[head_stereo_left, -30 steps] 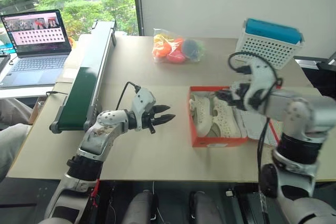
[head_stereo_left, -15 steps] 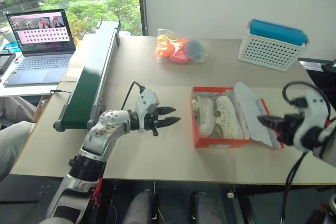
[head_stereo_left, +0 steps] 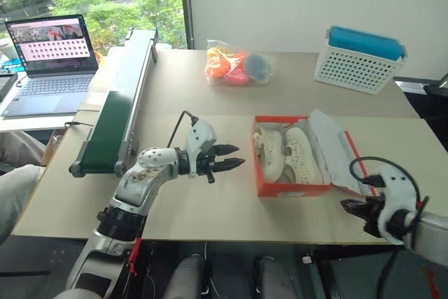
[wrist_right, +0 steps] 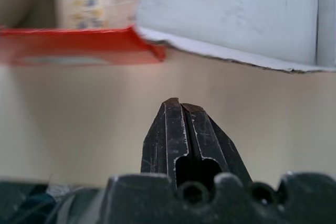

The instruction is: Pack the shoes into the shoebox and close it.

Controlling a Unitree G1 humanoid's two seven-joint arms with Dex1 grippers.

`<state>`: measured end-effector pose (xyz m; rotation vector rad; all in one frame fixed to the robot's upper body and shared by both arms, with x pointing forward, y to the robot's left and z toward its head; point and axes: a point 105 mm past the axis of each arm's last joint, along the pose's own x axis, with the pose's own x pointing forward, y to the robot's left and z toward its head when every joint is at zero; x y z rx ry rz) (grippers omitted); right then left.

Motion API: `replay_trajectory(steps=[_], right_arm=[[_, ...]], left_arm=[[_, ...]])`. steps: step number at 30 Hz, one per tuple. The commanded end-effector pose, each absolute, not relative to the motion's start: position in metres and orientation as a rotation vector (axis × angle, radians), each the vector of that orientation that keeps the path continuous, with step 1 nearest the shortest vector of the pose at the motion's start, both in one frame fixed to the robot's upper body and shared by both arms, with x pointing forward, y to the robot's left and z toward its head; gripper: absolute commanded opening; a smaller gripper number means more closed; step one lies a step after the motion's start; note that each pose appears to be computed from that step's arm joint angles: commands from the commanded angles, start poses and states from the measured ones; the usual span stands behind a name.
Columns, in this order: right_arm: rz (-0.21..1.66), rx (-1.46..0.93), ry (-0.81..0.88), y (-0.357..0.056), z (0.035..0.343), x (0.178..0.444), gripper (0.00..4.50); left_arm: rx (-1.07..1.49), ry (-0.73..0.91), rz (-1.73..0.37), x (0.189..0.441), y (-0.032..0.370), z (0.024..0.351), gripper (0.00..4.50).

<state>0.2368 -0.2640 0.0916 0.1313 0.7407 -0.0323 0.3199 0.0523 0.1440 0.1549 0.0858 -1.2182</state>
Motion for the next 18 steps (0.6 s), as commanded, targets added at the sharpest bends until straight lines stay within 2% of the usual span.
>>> replay_trajectory(steps=[1, 8, 18], right_arm=[[-0.214, 0.167, 0.715, -0.290, 0.094, 0.243, 0.09], [-0.291, 0.310, 0.702, -0.299, 0.092, 0.258, 0.09], [-0.400, 0.761, 0.691, -0.294, 0.092, 0.301, 0.09]], left_arm=[[0.175, 0.031, -1.228, 0.319, 0.049, 0.157, 1.96], [0.171, 0.029, -1.212, 0.321, 0.050, 0.157, 1.96], [0.172, 0.021, -1.196, 0.327, 0.049, 0.160, 1.96]])
